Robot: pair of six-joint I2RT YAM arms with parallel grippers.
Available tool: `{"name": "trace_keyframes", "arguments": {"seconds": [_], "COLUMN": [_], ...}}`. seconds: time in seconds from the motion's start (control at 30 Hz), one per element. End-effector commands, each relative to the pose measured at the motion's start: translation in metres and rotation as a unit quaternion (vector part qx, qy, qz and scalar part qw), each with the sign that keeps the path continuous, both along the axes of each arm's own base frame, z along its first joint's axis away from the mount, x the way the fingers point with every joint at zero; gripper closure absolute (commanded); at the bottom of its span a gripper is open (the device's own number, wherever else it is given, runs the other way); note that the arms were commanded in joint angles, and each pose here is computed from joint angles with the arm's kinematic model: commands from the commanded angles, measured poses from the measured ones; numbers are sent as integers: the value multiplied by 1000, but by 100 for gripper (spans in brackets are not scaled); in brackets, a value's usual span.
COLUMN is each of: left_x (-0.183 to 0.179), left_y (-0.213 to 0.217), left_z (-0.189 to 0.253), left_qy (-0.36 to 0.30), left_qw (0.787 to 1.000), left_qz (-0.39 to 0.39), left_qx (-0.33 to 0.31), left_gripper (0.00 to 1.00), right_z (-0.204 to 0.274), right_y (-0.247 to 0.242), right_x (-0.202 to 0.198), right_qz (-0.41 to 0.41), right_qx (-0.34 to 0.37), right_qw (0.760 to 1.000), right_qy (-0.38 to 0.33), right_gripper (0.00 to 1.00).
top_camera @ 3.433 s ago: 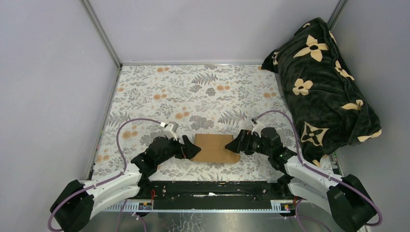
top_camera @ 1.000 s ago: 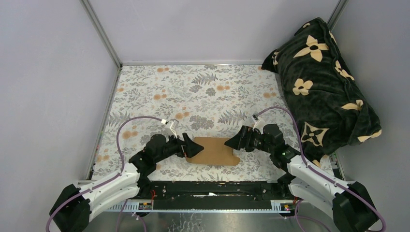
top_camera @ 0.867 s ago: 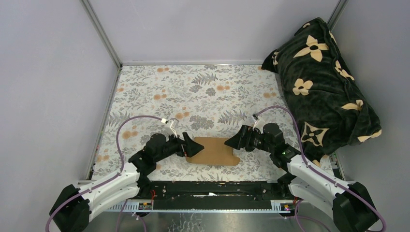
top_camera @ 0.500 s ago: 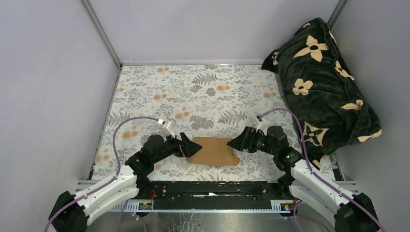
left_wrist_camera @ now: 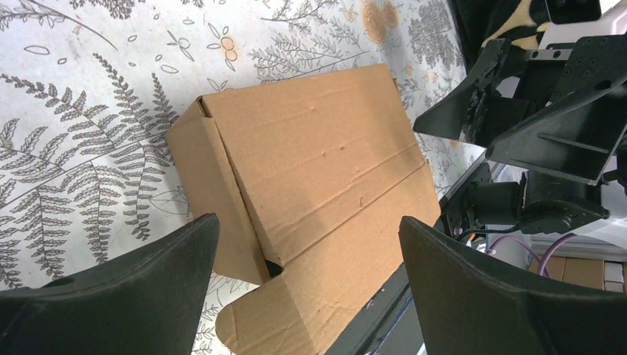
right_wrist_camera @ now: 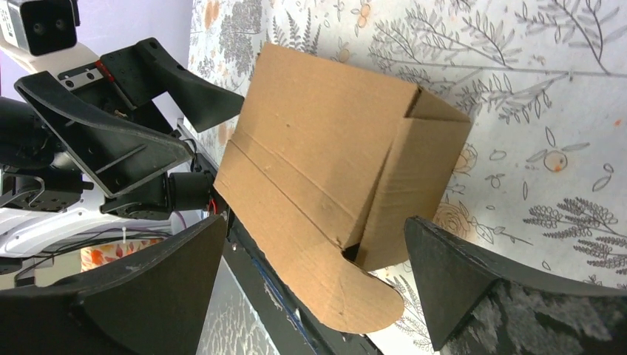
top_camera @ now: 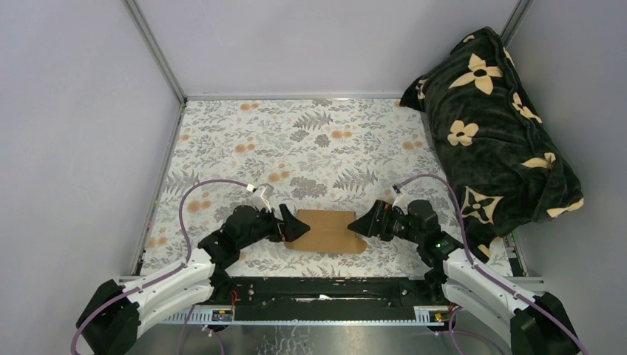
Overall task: Fold the paper box
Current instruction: Close the paper box at the center of the board.
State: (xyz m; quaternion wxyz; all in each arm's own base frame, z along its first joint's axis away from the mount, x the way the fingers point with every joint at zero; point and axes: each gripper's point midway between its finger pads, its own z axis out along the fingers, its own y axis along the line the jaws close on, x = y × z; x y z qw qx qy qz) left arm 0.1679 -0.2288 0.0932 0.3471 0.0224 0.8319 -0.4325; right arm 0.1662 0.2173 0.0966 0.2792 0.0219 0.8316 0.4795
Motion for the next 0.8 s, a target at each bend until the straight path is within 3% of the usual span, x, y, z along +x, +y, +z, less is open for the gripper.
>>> {"name": "trace_keyframes", "arguments": {"seconds": [0.0,0.77], "left_x": [2,-7], "left_y": [-7,-13], "left_z": [6,-2], "left_qy": [-18,-21], "left_qw": [999,998], "left_qz": [-9,-34], "left_qx": [-29,-55], "left_gripper": [1,2], "right_z": [7,-2], "right_y": [5,10], "right_x": [-3,0], "right_qz": [0,1], "right_qx": [51,72], "right_qw": [999,997], "right_qy": [1,7], "right_gripper": [0,0]}}
